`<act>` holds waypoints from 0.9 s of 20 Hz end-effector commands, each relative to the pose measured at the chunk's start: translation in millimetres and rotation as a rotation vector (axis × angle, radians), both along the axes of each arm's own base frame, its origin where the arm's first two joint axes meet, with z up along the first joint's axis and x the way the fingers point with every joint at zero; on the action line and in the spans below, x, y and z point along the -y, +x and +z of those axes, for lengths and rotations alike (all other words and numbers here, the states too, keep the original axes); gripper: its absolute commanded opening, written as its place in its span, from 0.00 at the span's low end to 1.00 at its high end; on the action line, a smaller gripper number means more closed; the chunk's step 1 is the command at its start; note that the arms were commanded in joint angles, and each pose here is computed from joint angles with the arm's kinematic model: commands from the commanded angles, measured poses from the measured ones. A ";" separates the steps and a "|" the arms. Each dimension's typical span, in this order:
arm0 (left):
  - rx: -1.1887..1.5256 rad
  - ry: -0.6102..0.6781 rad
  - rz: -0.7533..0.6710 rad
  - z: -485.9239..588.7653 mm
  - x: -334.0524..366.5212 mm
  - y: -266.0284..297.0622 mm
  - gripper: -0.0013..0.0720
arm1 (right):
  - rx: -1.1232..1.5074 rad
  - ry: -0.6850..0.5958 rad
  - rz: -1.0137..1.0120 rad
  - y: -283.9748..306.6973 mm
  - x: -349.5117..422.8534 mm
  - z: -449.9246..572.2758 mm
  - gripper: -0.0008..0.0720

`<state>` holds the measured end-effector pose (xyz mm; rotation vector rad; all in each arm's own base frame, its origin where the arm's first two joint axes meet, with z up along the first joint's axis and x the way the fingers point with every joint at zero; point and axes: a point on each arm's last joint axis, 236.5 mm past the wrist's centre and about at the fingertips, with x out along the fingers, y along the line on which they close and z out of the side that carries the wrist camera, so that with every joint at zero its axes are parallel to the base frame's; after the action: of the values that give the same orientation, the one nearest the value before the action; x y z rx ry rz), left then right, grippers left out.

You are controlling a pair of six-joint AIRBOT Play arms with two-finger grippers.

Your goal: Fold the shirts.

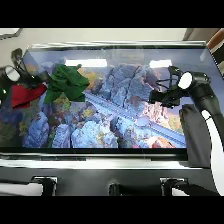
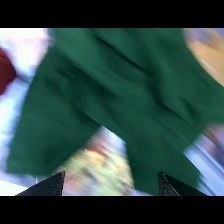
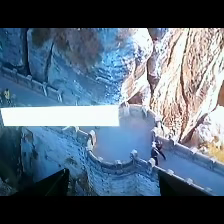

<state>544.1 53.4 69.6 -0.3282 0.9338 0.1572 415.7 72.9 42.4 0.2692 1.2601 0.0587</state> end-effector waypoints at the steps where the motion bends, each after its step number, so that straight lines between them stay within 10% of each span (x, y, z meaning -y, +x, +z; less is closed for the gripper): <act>1: -0.075 -0.072 0.076 -30.7 -48.3 35.1 1.00 | 0.013 0.026 -0.003 3.1 -5.8 1.8 0.88; 10: -0.014 -0.324 -0.057 -124.9 30.6 92.3 1.00 | -0.007 0.094 -0.012 -0.5 -19.9 4.0 0.88; 11: -0.029 -0.328 -0.058 -130.3 30.9 90.2 0.91 | -0.016 0.107 -0.010 -2.5 -22.8 4.3 0.88; 13: -0.050 -0.346 -0.058 -129.9 29.4 84.7 0.05 | -0.028 0.117 -0.007 -5.4 -25.4 4.1 0.88; 18: 0.213 -0.374 -0.210 8.2 52.4 89.2 0.05 | 0.073 0.028 0.073 7.2 -10.6 24.5 0.88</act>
<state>633.5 19.6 3.2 -0.6258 0.9124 -0.1179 418.2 91.5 54.6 0.3234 1.2394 0.1304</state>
